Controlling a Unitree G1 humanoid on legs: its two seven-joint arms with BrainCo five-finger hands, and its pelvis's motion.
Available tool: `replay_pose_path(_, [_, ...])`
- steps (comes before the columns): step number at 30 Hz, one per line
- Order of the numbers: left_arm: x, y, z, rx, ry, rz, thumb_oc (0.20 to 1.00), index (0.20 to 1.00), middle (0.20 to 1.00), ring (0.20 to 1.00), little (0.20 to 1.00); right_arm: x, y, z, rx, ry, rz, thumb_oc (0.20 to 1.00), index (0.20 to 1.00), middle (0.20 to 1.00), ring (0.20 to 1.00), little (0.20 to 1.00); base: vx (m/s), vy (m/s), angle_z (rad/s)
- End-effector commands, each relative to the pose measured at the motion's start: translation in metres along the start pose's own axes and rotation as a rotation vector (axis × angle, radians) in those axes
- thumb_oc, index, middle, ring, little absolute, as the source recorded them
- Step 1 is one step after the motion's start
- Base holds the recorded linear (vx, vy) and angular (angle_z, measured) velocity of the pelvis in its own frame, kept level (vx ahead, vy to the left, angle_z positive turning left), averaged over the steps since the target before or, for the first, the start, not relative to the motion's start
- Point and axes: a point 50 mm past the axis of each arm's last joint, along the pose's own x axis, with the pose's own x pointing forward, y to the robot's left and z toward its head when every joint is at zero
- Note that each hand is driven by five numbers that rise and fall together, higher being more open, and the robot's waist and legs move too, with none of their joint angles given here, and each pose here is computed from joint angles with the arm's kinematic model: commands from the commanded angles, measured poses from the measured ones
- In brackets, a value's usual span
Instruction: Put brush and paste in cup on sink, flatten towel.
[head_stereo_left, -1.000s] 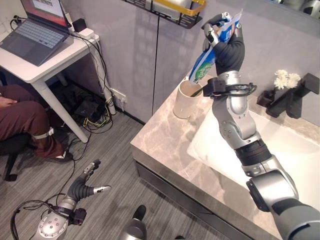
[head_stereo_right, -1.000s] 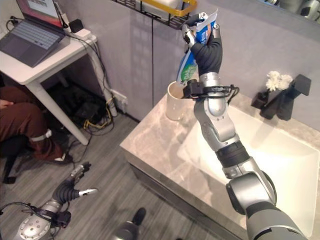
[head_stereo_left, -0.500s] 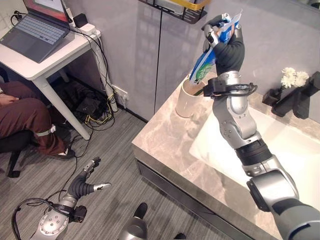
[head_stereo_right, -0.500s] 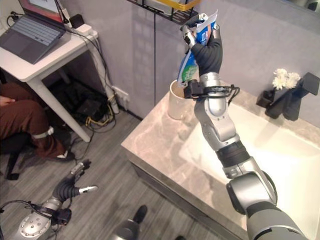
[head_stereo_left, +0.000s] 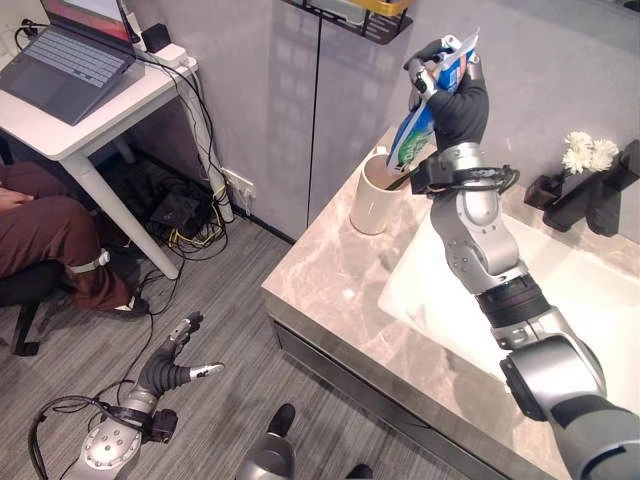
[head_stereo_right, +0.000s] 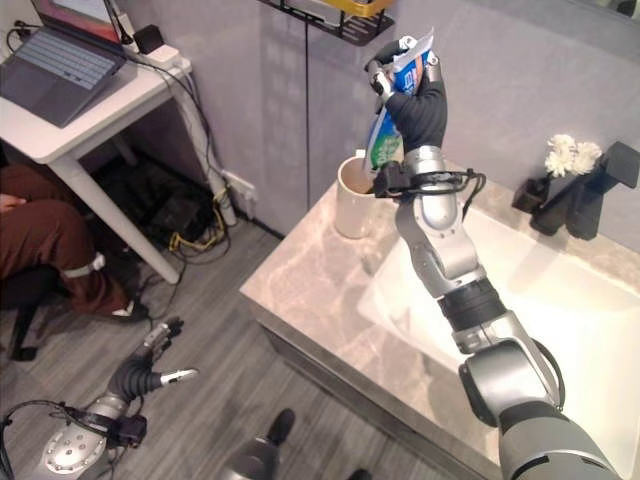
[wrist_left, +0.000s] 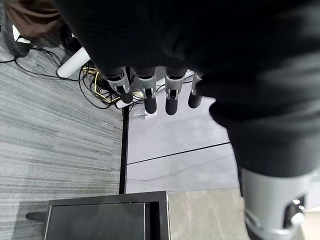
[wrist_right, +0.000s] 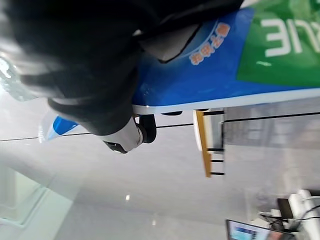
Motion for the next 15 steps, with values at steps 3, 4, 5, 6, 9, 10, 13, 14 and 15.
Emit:
replay_pose_path(3, [-0.004,0.006,0.008,0.017,-0.044,0.017,1.0,1.0,1.0,1.0,1.0,0.022,0.011,0.027,-0.032,-0.099,0.073,0.2,0.2,0.2,0.2,0.2,0.0,0.0,0.0])
replay_pose_path(4, [-0.004,0.005,0.007,0.016,-0.044,0.016,1.0,1.0,1.0,1.0,1.0,0.021,0.01,0.023,-0.033,-0.084,0.067,0.2,0.2,0.2,0.2,0.2,0.0,0.0,0.0])
replay_pose_path(5, [-0.004,0.005,0.007,0.015,-0.044,0.016,1.0,1.0,1.0,1.0,1.0,0.021,0.01,0.023,-0.033,-0.084,0.067,0.2,0.2,0.2,0.2,0.2,0.0,0.0,0.0])
replay_pose_path(6, [-0.004,0.005,0.007,0.013,-0.045,0.014,1.0,1.0,1.0,1.0,1.0,0.021,0.009,0.02,-0.037,-0.071,0.064,0.2,0.2,0.2,0.2,0.2,0.0,0.0,0.0])
replay_pose_path(9, [-0.004,0.003,0.007,0.007,-0.042,0.008,1.0,1.0,1.0,1.0,1.0,0.02,0.008,0.012,-0.048,-0.039,0.051,0.2,0.2,0.2,0.2,0.2,0.0,0.0,0.0])
replay_pose_path(10, [-0.004,0.003,0.007,0.007,-0.042,0.008,1.0,1.0,1.0,1.0,1.0,0.02,0.008,0.012,-0.048,-0.039,0.051,0.25,0.25,0.25,0.25,0.25,0.0,0.0,0.0])
replay_pose_path(13, [-0.003,0.002,0.006,0.002,-0.041,0.01,1.0,1.0,1.0,1.0,1.0,0.02,0.008,0.009,-0.059,-0.029,0.041,1.0,1.0,1.0,1.0,1.0,-0.02,0.002,-0.03])
replay_pose_path(14, [-0.003,0.002,0.006,0.002,-0.041,0.01,1.0,1.0,1.0,1.0,1.0,0.02,0.008,0.009,-0.06,-0.029,0.041,1.0,1.0,1.0,1.0,1.0,0.0,0.0,0.0])
replay_pose_path(15, [-0.003,0.002,0.006,0.004,-0.039,0.01,1.0,1.0,1.0,1.0,1.0,0.02,0.009,0.009,-0.061,-0.028,0.037,1.0,1.0,1.0,1.0,1.0,0.0,0.0,0.0])
